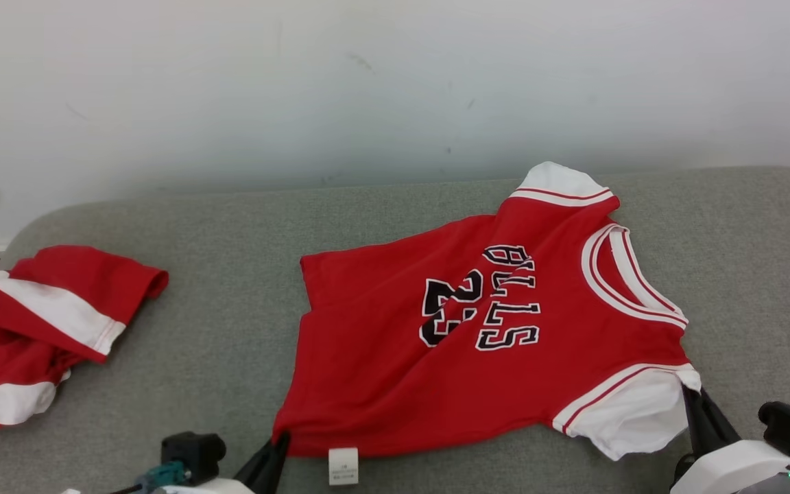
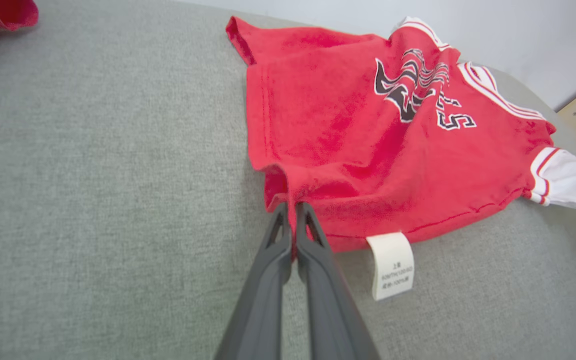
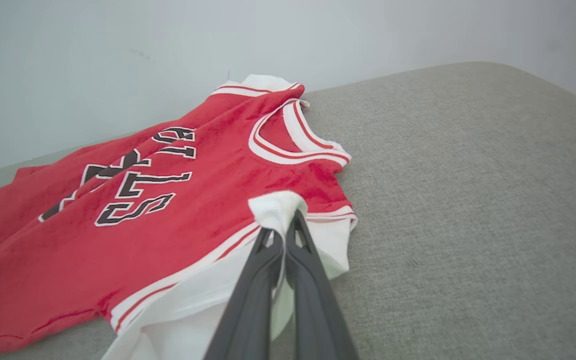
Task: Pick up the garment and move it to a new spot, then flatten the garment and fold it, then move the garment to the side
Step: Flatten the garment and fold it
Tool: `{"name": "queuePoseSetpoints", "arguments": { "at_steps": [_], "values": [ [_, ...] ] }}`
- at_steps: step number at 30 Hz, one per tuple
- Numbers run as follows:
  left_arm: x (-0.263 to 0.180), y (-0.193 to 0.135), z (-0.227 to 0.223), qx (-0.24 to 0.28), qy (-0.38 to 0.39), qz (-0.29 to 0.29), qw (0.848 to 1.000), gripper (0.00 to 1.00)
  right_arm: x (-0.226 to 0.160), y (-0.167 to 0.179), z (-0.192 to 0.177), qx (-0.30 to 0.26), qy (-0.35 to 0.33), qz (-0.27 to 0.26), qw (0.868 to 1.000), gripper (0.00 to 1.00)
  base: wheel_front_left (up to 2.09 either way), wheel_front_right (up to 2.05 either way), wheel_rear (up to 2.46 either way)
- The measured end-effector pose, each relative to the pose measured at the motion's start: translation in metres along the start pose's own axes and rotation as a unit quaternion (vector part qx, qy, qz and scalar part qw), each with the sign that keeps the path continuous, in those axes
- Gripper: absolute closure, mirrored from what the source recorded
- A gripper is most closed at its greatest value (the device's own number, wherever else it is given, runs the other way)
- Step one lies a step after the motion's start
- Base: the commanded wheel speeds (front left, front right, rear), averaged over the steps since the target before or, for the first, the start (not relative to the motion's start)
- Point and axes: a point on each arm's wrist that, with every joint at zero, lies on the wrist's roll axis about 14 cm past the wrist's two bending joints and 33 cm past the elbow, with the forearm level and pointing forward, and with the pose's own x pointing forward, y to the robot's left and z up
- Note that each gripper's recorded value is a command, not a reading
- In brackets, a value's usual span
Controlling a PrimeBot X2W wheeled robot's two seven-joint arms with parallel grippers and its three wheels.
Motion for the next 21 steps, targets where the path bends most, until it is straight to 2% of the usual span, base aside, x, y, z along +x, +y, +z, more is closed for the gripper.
{"name": "queuePoseSetpoints", "arguments": {
  "at_steps": [6, 9, 13, 21],
  "values": [
    [0.006, 0.003, 0.034, 0.007, -0.053, -0.003, 0.999, 1.00, 0.002, 0.008, 0.045, 0.027, -0.067, 0.019, 0.997, 1.00, 0.00, 0.00, 0.00],
    [0.016, 0.007, 0.053, 0.030, -0.067, -0.010, 0.997, 1.00, 0.009, 0.016, 0.065, 0.035, -0.083, 0.036, 0.995, 1.00, 0.00, 0.00, 0.00],
    [0.048, 0.020, 0.105, 0.061, -0.106, -0.016, 0.992, 1.00, 0.039, 0.045, 0.116, 0.038, -0.126, 0.085, 0.988, 1.00, 0.00, 0.00, 0.00],
    [0.119, 0.048, 0.177, 0.086, -0.124, -0.022, 0.988, 1.00, 0.108, 0.077, 0.185, 0.048, -0.161, 0.138, 0.976, 1.00, 0.00, 0.00, 0.00]
  ]
}}
